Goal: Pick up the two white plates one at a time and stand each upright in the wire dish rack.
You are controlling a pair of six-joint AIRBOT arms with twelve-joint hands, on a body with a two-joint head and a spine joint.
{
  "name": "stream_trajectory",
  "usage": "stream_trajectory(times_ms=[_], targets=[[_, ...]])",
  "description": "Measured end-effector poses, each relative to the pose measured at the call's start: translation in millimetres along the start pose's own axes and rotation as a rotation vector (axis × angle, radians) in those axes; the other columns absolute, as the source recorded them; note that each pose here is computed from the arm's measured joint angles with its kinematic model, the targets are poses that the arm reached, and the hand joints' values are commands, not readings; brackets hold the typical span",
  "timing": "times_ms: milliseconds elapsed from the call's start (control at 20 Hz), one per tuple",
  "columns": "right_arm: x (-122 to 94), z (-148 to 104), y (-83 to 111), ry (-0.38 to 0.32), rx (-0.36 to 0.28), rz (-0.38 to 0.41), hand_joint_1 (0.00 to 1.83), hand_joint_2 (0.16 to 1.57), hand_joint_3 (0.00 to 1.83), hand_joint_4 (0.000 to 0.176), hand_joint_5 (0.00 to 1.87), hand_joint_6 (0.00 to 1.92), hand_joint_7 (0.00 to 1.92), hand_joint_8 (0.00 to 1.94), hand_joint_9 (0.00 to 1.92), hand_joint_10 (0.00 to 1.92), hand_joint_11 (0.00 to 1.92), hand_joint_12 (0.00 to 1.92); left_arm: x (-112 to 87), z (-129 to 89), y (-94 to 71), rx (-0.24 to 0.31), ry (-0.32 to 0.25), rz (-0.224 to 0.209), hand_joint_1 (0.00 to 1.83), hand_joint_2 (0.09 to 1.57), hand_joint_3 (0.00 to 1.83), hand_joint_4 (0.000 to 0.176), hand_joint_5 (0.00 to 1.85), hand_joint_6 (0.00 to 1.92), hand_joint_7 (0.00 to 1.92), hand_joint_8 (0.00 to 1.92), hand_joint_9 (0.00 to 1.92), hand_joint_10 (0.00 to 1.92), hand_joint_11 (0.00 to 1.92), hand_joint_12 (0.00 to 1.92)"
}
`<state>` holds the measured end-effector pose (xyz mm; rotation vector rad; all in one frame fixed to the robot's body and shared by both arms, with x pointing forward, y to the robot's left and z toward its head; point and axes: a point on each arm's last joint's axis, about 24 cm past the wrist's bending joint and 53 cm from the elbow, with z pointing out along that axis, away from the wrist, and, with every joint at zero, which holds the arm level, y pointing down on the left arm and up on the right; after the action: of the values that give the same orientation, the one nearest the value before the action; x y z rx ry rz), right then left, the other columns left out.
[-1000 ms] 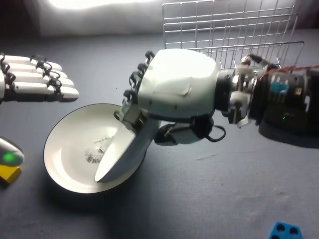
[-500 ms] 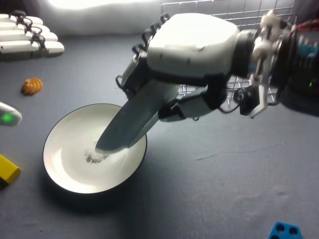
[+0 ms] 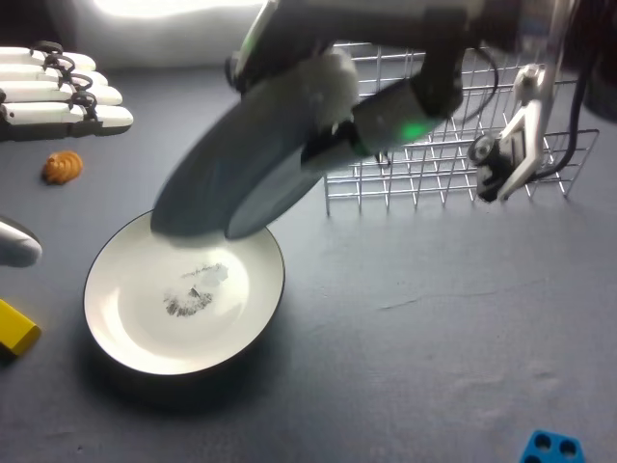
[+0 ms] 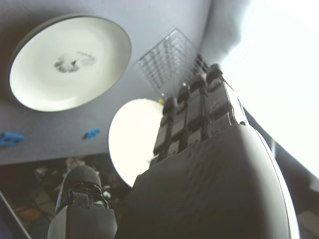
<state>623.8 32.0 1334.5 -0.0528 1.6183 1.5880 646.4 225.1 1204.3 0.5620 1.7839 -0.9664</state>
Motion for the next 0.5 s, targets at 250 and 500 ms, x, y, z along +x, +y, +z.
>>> stream_trajectory(times_ms=[250, 500], targets=[[-35.5, -7.6, 9.4, -0.070, 0.016, 0.110, 1.39, 1.08, 0.00, 0.000, 0.96, 0.98, 1.09, 0.78, 1.02, 1.00, 0.87, 1.03, 2.2, 2.0, -4.2, 0.007, 0.003, -0.004, 0.00, 1.05, 0.00, 0.000, 0.00, 0.00, 0.00, 0.00, 0.00, 0.00, 0.00, 0.00], [-49.3, -10.8, -6.5, -0.107, 0.078, 0.206, 1.39, 1.08, 0.00, 0.000, 0.96, 0.97, 1.09, 0.79, 1.02, 1.00, 0.87, 1.02, 22.6, 8.7, -2.4, -0.006, 0.076, 0.010, 0.00, 1.05, 0.00, 0.000, 0.00, 0.00, 0.00, 0.00, 0.00, 0.00, 0.00, 0.00]])
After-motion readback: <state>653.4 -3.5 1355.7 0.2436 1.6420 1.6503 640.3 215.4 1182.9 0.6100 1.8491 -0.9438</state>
